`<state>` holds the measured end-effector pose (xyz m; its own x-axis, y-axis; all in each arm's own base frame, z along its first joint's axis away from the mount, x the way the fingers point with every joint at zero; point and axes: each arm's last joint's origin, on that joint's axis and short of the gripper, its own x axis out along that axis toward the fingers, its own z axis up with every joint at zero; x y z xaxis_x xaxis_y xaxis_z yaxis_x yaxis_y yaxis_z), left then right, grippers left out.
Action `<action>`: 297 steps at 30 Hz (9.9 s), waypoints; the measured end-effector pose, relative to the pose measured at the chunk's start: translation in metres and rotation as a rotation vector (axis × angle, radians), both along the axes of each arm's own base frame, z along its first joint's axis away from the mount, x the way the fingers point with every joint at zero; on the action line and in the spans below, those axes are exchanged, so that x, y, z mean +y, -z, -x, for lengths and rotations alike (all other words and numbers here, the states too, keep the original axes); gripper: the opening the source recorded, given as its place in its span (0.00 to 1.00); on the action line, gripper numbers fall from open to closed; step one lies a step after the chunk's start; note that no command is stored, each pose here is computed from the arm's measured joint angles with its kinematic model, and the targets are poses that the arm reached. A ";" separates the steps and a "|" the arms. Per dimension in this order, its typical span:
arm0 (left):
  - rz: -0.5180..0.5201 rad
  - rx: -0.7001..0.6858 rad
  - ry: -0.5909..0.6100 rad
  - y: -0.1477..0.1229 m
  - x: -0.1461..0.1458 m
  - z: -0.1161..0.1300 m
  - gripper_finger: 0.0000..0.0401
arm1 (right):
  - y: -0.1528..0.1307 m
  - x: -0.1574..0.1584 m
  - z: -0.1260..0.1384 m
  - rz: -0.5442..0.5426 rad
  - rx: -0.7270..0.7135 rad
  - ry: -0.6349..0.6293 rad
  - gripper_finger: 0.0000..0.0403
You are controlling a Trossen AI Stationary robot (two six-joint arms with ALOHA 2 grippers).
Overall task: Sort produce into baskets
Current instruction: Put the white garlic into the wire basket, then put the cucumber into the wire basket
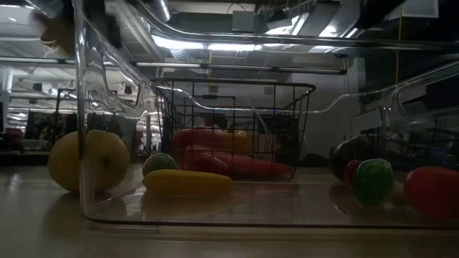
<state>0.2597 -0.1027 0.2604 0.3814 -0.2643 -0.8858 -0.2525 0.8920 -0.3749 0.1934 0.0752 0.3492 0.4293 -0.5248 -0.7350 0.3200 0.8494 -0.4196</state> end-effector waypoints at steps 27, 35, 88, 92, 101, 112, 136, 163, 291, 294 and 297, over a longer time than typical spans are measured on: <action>-0.471 -0.491 -0.014 -0.025 0.068 -0.058 0.46 | 0.078 0.011 0.001 -0.273 0.033 -0.022 0.79; -0.503 -0.389 0.006 0.004 0.077 -0.074 0.46 | 0.077 0.013 -0.002 -0.285 -0.005 -0.026 0.79; -0.494 -0.266 0.016 0.040 0.073 -0.086 0.67 | 0.085 0.014 -0.009 -0.366 0.009 0.070 0.99; -0.494 -0.266 0.016 0.040 0.073 -0.086 0.67 | 0.085 0.016 -0.010 -0.386 0.011 0.061 0.99; -0.494 -0.266 0.017 0.040 0.073 -0.086 0.66 | 0.085 0.022 -0.011 -0.578 0.068 0.043 0.99; -0.494 -0.265 0.017 0.040 0.073 -0.086 0.66 | 0.084 0.064 -0.002 -0.797 0.060 -0.045 0.99; -0.493 -0.265 0.017 0.040 0.073 -0.086 0.66 | 0.179 0.127 -0.011 -0.635 0.417 -0.001 0.99; -0.494 -0.341 0.010 0.035 0.072 -0.092 0.66 | 0.170 0.102 -0.027 -0.550 0.522 -0.096 0.44; -0.328 -0.245 0.105 -0.034 -0.002 0.017 0.66 | 0.137 -0.049 -0.200 -0.275 0.165 -0.180 0.53; -0.327 -0.244 0.103 -0.034 -0.002 0.017 0.66 | 0.137 -0.049 -0.200 -0.278 0.162 -0.182 0.53; -0.325 -0.244 0.100 -0.034 -0.002 0.017 0.66 | 0.137 -0.049 -0.200 -0.279 0.160 -0.182 0.53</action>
<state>0.2426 -0.1046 0.2943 0.5766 -0.0319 -0.8164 -0.0973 0.9894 -0.1074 0.3936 0.0261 0.2125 0.3649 -0.2204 -0.9046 0.1019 0.9752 -0.1965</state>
